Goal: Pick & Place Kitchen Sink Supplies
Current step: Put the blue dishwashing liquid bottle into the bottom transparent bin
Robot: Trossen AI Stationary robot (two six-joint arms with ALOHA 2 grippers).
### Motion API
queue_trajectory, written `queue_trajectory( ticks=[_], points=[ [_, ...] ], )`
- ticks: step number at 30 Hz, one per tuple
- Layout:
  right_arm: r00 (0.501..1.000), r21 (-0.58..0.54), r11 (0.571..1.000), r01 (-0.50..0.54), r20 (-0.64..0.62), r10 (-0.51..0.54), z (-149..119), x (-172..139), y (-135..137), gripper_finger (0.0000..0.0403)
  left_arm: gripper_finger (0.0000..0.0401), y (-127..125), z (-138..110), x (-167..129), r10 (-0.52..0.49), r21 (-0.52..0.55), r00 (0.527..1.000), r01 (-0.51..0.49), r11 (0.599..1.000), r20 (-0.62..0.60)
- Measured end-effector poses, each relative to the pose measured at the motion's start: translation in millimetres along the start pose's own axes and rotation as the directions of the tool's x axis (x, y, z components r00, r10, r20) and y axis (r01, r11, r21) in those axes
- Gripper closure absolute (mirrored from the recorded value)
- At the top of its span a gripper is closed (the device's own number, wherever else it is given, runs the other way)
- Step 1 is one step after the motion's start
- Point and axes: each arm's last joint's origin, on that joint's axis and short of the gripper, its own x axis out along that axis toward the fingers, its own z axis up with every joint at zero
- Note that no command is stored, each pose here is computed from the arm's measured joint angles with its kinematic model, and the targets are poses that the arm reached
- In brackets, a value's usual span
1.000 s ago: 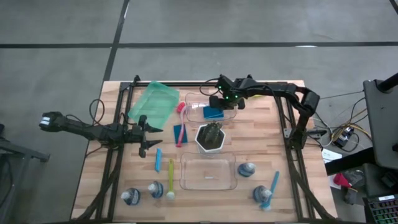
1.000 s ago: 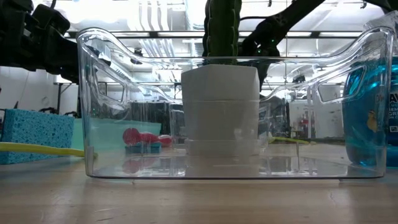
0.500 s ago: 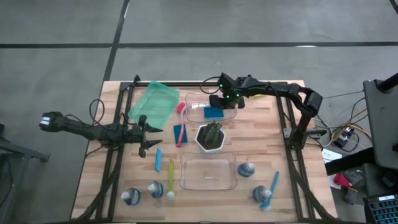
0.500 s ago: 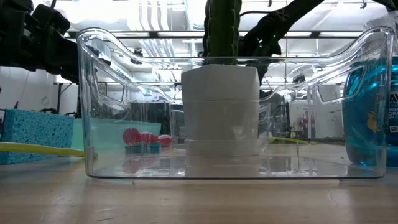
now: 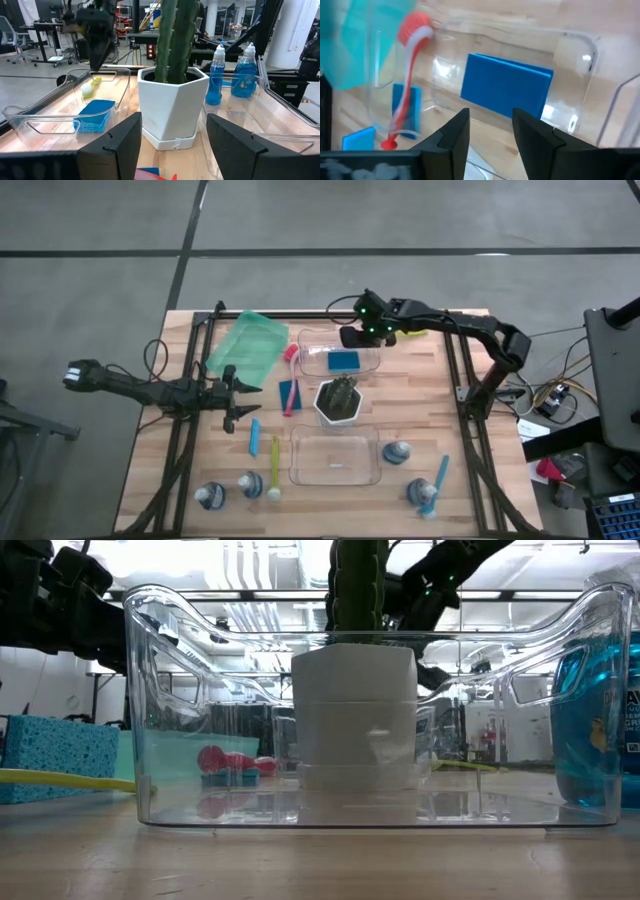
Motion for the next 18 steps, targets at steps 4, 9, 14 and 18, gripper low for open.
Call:
queue_trajectory(
  ticks=[4,9,14,18],
  points=[
    [1.0,-0.064,0.998,-0.017,0.015,0.018,-3.5,-19.5,0.9,0.0261,0.0183,-0.1,0.0,0.0,0.0,0.0,1.0,0.0,1.0,0.0],
    [0.999,-0.198,0.98,-0.014,0.048,0.024,-10.3,-44.9,0.7,0.0249,0.0183,0.0,0.0,0.0,0.0,0.0,1.0,0.0,1.0,0.0],
    [0.998,-0.293,0.956,-0.022,0.053,0.04,-20.1,-68.1,-0.2,0.0226,0.0183,0.0,0.0,0.0,0.0,0.0,1.0,0.0,1.0,0.0],
    [0.999,-0.337,0.941,-0.021,0.035,0.035,-33.0,-89.1,-3.6,0.0195,0.0183,0.0,0.0,0.0,0.0,0.0,1.0,0.0,1.0,0.0]
  ],
)
